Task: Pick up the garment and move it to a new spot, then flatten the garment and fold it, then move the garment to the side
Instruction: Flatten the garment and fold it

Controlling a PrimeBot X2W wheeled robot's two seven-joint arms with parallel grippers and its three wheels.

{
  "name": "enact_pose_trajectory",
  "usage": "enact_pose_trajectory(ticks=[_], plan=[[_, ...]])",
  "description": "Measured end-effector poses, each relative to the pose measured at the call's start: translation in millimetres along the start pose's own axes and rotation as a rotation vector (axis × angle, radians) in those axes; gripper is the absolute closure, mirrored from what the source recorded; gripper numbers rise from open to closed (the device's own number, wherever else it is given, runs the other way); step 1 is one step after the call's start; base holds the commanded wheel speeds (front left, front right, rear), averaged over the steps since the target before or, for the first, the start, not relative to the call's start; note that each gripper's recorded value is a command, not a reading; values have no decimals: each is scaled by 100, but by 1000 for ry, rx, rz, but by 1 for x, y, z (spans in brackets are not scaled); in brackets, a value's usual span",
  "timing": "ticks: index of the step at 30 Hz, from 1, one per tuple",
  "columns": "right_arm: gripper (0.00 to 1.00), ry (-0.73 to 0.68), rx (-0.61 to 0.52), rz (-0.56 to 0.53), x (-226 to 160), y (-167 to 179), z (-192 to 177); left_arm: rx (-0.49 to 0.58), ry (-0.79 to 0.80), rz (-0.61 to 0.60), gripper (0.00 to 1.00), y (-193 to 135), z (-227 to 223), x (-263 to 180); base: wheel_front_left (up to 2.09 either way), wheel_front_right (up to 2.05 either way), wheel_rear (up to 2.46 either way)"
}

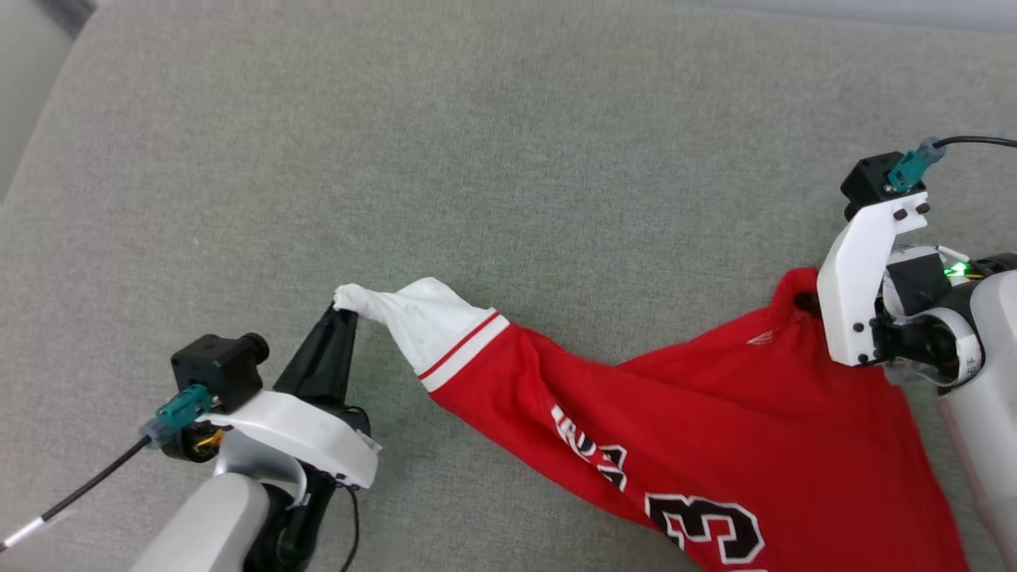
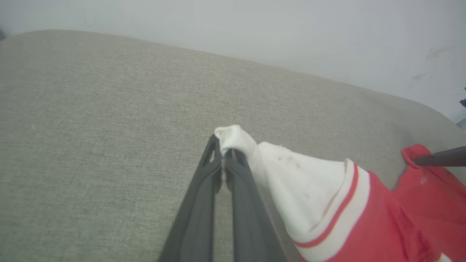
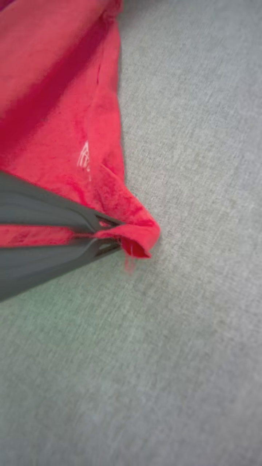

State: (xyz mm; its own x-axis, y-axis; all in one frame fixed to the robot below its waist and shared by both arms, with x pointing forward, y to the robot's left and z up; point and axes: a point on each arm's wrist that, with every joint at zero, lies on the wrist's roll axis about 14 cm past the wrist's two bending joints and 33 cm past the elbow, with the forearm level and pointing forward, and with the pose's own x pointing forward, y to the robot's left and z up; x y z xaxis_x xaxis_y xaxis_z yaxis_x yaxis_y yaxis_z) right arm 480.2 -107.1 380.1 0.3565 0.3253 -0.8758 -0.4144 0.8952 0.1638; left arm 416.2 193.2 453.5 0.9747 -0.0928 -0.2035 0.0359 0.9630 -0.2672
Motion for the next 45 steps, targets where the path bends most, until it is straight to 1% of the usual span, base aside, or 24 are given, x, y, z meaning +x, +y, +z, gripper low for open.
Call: enact_pose_trajectory(ticks=[2, 5, 6, 10, 12, 16, 19, 23, 25, 30, 38, 41, 45], plan=[[100, -52, 4, 3, -10, 3, 8, 16, -21, -2, 100, 2, 10, -2, 0, 0, 0], [100, -169, 3, -18, -33, 1, 25, 43, -65, -14, 100, 1, 30, -5, 0, 0, 0], [100, -169, 3, -18, -33, 1, 25, 43, -65, -14, 100, 1, 30, -5, 0, 0, 0], [100, -342, 11, -68, -72, -8, 51, 86, -165, -37, 100, -3, 75, -2, 0, 0, 0], [100, -418, 19, -97, -94, -13, 62, 89, -215, -46, 100, -6, 98, 1, 0, 0, 0], [100, -558, 22, -157, -136, -22, 78, 92, -324, -73, 100, -20, 148, 7, 0, 0, 0], [100, -659, 24, -204, -168, -30, 90, 90, -373, -103, 100, -35, 176, 14, 0, 0, 0], [100, -810, 13, -272, -213, -42, 111, 129, -400, -153, 100, -57, 203, 31, 0, 0, 0], [100, -864, 14, -295, -229, -49, 122, 156, -407, -174, 100, -68, 215, 42, 0, 0, 0], [100, -969, 0, -337, -249, -63, 157, 205, -446, -187, 100, -80, 251, 74, 0, 0, 0], [100, -1175, -45, -414, -281, -91, 230, 243, -595, -188, 100, -87, 321, 131, 0, 0, 0], [100, -1227, -52, -432, -283, -102, 253, 247, -647, -191, 100, -88, 338, 152, 0, 0, 0], [100, -1255, -64, -439, -272, -114, 279, 252, -677, -179, 100, -84, 346, 182, 0, 0, 0]])
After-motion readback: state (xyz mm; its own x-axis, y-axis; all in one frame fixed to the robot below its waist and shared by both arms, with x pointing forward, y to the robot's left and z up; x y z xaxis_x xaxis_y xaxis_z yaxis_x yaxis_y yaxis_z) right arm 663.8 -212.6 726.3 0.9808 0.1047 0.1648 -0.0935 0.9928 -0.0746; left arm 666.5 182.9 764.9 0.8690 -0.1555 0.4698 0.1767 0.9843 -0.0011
